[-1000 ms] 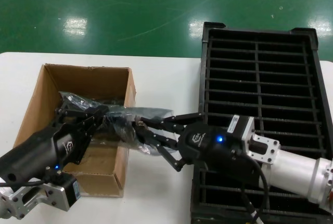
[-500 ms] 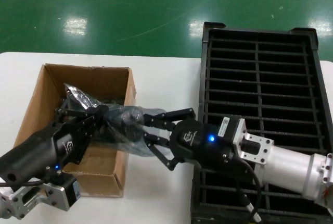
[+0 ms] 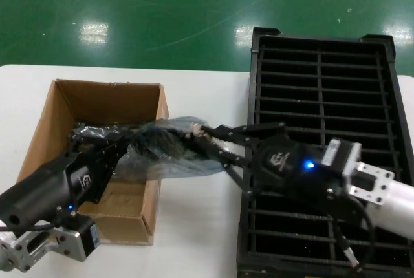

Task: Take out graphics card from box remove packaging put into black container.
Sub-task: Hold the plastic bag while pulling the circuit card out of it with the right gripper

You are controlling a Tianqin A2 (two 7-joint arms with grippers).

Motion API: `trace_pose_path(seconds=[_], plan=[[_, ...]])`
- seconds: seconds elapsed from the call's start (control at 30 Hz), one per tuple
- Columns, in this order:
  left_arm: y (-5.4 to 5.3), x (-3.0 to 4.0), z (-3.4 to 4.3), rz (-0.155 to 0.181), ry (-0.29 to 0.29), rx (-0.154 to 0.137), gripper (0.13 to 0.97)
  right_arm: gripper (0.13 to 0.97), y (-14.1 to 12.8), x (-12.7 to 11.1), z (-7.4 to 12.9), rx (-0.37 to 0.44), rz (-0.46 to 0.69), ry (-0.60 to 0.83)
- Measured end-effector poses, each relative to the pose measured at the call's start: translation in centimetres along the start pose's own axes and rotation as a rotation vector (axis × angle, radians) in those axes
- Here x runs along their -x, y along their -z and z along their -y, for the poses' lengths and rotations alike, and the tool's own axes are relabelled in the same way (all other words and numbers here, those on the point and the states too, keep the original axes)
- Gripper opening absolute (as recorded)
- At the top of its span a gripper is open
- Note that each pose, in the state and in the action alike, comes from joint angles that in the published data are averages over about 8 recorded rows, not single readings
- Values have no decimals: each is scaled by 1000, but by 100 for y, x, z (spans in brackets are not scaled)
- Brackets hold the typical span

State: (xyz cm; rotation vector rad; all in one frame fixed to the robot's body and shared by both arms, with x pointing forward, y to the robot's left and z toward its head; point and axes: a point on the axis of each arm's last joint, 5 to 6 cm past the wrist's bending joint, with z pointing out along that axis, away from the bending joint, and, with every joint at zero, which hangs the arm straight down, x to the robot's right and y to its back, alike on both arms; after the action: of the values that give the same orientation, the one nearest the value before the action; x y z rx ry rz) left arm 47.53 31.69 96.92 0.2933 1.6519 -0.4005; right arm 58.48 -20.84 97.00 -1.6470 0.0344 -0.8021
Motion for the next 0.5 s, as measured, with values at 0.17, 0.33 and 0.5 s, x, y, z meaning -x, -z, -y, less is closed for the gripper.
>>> trace_pose_path(seconds=[0.17, 0.33, 0.5], plan=[[0, 0, 0, 0, 0, 0, 139, 186, 179, -32, 67, -19, -35, 8], [0, 0, 0, 0, 0, 0, 139, 186, 318, -52, 130, -39, -54, 20], [0, 0, 0, 0, 0, 0, 139, 186, 512, -107, 203, -38, -60, 49]])
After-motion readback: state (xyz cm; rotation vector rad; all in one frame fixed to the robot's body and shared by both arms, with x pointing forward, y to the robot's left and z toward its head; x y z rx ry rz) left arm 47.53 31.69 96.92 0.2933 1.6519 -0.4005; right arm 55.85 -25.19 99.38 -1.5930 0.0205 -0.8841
